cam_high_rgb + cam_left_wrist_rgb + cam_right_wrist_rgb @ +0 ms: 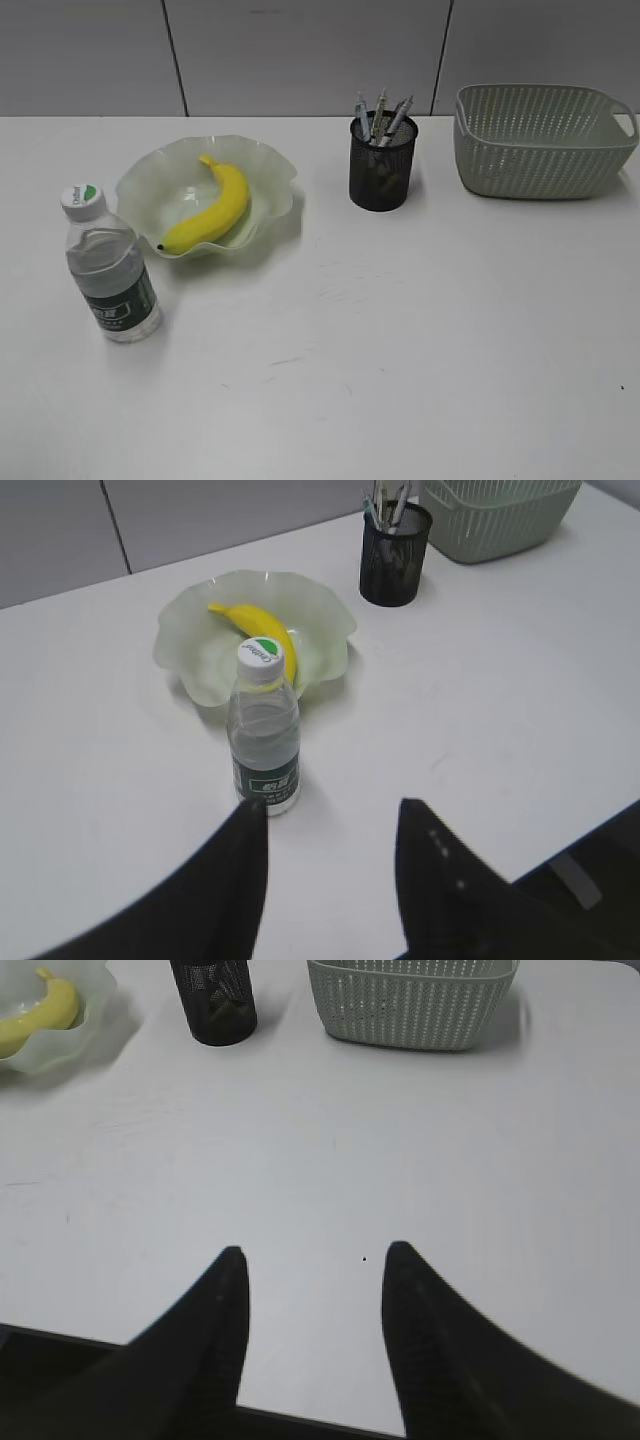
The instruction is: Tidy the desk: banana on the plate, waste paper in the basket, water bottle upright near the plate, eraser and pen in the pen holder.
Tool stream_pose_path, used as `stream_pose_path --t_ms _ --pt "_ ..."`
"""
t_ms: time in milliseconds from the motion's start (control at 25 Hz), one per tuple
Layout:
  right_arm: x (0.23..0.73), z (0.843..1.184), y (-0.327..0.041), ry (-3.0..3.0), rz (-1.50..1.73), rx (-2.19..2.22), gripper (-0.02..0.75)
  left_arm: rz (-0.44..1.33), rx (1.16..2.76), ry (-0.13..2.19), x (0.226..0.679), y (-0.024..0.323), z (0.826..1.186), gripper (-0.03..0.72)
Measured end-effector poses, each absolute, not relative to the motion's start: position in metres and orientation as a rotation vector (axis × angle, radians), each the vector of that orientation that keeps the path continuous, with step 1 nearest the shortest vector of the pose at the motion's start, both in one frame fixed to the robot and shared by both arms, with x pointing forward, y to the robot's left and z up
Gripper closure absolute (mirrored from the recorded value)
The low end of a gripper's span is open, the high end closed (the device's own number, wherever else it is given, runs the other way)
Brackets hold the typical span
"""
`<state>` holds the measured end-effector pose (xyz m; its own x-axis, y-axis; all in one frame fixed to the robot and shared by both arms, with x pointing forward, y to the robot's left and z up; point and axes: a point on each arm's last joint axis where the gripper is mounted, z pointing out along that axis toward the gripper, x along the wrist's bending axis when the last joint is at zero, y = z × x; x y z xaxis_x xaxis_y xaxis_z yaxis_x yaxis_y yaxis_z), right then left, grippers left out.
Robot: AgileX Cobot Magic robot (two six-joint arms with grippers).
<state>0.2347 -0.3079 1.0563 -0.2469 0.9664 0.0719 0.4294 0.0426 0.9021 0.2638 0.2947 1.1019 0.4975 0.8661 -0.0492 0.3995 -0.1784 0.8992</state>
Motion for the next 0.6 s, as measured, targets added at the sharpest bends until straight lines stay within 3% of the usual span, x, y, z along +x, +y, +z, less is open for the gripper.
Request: stream_pose_path --t_ms 200,600 --pt "0.235 1.056 -0.308 1.734 1.169 1.412 0.384 0.615 1.683 1.024 0.238 0.314 1.079 0.378" --pt "0.234 1.056 -0.305 1.776 1.171 1.361 0.386 0.594 1.741 1.064 0.237 0.315 1.064 0.379"
